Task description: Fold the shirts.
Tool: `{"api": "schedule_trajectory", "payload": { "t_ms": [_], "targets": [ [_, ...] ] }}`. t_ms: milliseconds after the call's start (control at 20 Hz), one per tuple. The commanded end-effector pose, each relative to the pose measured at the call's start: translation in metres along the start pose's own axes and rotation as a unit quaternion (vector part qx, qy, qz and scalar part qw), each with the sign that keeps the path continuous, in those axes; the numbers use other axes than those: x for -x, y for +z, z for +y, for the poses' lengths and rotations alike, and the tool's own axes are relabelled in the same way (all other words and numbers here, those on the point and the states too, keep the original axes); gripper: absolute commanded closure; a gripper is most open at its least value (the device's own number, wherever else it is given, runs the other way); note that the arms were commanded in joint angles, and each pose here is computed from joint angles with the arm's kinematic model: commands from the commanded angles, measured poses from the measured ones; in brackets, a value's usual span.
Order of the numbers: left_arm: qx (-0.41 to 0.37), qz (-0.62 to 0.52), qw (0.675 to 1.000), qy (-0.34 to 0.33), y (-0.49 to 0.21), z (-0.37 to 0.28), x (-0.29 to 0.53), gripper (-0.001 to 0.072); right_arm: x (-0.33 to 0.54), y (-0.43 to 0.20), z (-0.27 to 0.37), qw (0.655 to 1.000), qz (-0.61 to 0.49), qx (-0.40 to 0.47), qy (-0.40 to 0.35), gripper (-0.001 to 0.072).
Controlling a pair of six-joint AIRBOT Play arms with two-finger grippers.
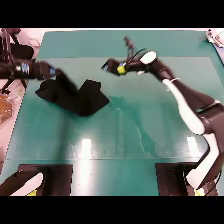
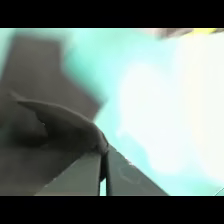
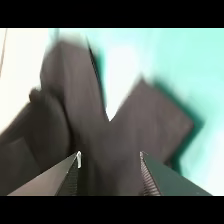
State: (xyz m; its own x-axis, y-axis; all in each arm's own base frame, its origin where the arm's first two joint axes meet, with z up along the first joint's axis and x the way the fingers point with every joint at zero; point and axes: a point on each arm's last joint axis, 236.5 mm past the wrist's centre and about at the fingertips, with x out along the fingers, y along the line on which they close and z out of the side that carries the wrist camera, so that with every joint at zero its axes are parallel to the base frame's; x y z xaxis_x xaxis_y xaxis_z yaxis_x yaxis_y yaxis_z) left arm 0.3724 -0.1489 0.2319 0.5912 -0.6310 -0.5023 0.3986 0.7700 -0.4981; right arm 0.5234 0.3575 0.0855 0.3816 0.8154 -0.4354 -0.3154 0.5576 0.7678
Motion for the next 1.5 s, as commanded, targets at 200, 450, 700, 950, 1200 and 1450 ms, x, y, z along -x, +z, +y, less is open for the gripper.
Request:
{"api": "schedule_trajectory", "payload": {
  "t_ms": [200, 450, 700, 950, 1200, 1450],
  "targets": [
    [-0.096, -0.373, 0.904, -0.185, 0.172, -0.186, 0.096, 0.0683, 0.201, 0.114, 0.034, 0.970, -0.167, 0.145, -0.100, 0.0287],
    [-0.166, -0.477, 0.823, -0.259, 0.211, -0.289, 0.155, 0.0683, 0.311, 0.115, 0.028, 0.952, -0.185, 0.169, -0.179, 0.0286],
    [-0.264, -0.485, 0.789, -0.269, 0.198, -0.332, 0.165, 0.0682, 0.387, 0.102, -0.004, 0.935, -0.181, 0.152, -0.264, 0.0286],
    [-0.352, -0.208, 0.902, -0.140, 0.110, -0.253, 0.013, 0.0682, 0.428, 0.091, -0.038, 0.929, -0.177, 0.110, -0.304, 0.0285],
    [-0.377, 0.091, 0.910, 0.147, 0.016, -0.057, -0.053, 0.0682, 0.407, 0.046, -0.091, 0.941, -0.133, 0.041, -0.310, 0.0285],
    [-0.340, 0.254, 0.875, 0.233, -0.057, 0.038, -0.052, 0.0682, 0.359, -0.044, -0.151, 0.954, -0.027, -0.061, -0.293, 0.0284]
  ]
}}
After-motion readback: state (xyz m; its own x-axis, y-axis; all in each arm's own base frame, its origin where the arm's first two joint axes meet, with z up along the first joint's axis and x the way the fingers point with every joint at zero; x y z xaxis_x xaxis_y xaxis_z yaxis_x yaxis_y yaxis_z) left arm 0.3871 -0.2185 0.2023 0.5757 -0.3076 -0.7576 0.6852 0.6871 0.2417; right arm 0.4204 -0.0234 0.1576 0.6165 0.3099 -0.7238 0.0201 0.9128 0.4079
